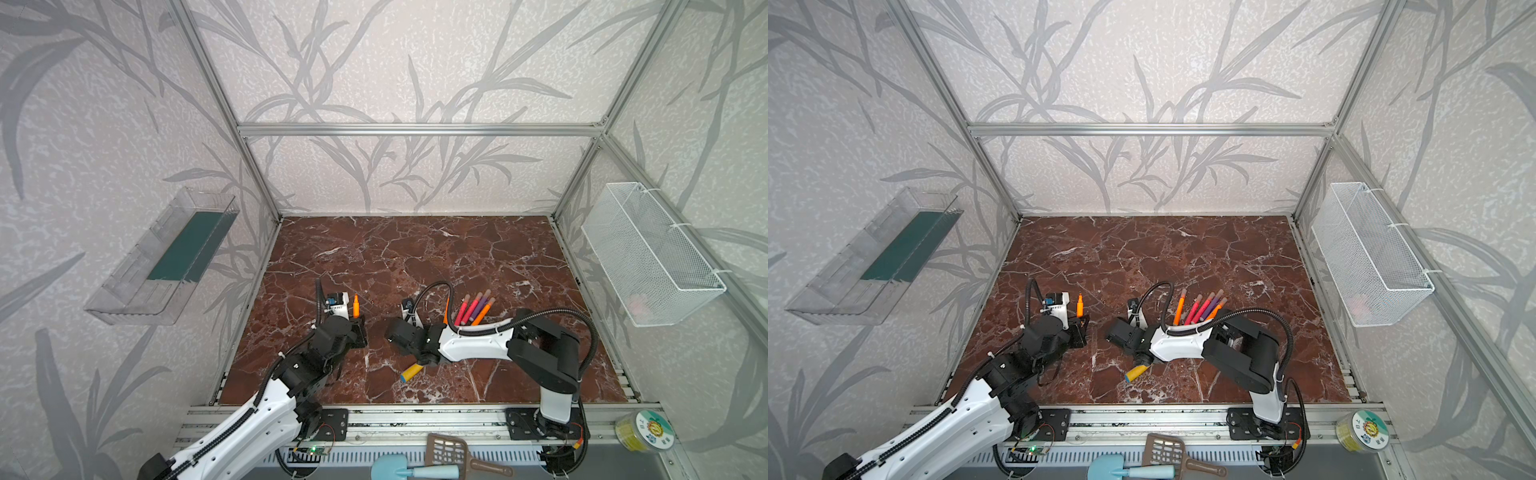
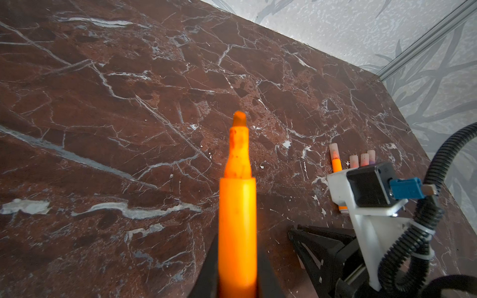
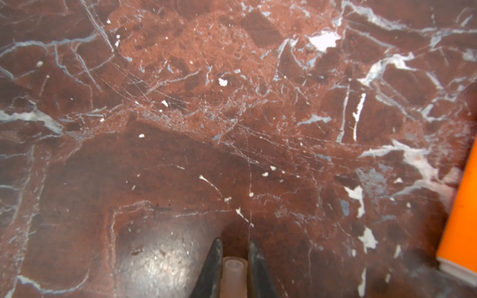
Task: Insert the pens into the pen caps
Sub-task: 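Close the right gripper on the pale pink cap and lift it, then bring the cap over the marker tip with the right gripper while the left holds it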
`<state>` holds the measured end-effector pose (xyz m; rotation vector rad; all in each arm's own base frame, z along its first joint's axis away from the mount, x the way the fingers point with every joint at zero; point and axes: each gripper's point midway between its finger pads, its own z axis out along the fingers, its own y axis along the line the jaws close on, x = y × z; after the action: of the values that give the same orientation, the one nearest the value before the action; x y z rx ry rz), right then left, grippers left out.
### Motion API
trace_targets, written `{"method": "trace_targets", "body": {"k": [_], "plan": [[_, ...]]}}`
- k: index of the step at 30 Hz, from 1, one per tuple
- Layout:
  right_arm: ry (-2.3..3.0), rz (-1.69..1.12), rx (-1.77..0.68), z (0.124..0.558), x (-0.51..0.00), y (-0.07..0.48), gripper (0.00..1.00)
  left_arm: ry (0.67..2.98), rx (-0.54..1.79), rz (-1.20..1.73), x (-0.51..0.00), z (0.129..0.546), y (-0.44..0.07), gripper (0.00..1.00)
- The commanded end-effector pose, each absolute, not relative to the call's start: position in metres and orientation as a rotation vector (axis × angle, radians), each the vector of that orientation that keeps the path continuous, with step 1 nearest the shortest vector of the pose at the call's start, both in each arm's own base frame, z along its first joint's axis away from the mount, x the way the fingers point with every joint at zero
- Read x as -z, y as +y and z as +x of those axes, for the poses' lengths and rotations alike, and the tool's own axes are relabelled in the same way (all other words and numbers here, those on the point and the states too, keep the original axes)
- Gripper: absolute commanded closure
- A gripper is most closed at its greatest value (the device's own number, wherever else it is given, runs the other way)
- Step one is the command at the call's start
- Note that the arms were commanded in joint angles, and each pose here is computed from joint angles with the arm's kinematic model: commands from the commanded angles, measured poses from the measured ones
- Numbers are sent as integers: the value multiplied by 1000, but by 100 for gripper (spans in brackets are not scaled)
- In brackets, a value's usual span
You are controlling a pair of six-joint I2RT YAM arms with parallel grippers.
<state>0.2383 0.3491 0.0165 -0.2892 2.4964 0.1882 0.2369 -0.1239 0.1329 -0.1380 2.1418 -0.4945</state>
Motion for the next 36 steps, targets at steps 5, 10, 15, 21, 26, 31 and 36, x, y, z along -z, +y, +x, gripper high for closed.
{"method": "trace_targets", "body": {"k": [5, 10, 15, 21, 26, 31, 36], "plan": [[2561, -261, -189, 227, -23, 313, 89, 2124, 731, 15, -144, 224, -159, 100], [2480, -92, -347, 241, -66, 288, 89, 2088, 862, 25, -148, 215, -175, 100], [2320, 89, -449, 251, -108, 249, 89, 2048, 931, 111, -149, 203, -207, 100], [2186, 182, -560, 253, -144, 211, 90, 2025, 976, 305, -152, 180, -272, 100], [2125, 294, -647, 258, -156, 174, 90, 2051, 1018, 431, -135, 166, -327, 100], [2048, 353, -654, 254, -168, 145, 88, 2080, 1055, 520, -117, 159, -370, 100], [1967, 377, -748, 251, -183, 138, 88, 2072, 1143, 571, -114, 151, -397, 100]]}}
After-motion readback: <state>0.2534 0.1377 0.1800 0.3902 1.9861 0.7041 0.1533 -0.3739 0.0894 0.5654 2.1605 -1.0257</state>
